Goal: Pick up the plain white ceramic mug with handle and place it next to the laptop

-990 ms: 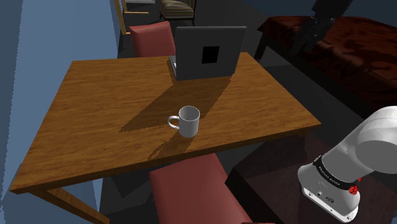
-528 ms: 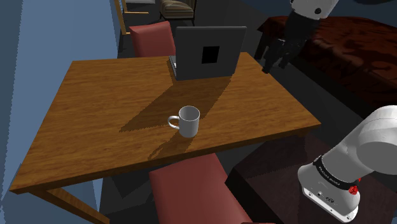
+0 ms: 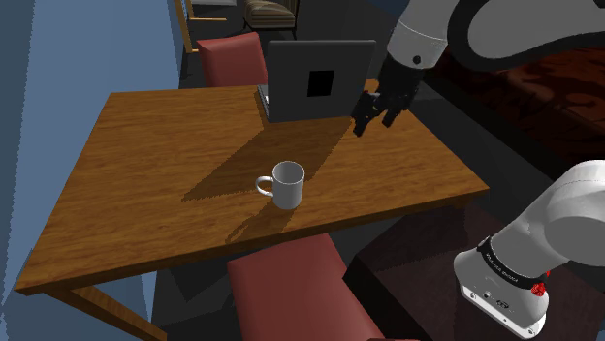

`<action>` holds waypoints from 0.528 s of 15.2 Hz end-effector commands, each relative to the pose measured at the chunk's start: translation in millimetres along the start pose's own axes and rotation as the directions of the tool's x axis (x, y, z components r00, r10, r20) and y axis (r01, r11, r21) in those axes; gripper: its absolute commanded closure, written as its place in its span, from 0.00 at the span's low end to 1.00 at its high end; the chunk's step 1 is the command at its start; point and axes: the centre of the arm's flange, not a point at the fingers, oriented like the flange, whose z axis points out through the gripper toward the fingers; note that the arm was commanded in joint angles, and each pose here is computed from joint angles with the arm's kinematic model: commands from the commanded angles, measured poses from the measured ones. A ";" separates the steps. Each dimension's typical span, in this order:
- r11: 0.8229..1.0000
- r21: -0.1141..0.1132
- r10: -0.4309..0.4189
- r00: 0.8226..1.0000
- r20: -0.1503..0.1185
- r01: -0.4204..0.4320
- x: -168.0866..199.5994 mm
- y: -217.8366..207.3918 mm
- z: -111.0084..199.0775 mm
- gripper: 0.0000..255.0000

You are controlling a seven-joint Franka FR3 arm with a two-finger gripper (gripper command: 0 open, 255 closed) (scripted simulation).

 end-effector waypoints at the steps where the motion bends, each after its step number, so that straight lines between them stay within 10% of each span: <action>1: 1.000 -0.003 0.005 1.000 -0.010 -0.005 3.9 -24.1 19.1 0.00; 8: 1.000 -0.020 0.019 0.999 -0.042 -0.020 22.9 -93.7 78.3 0.00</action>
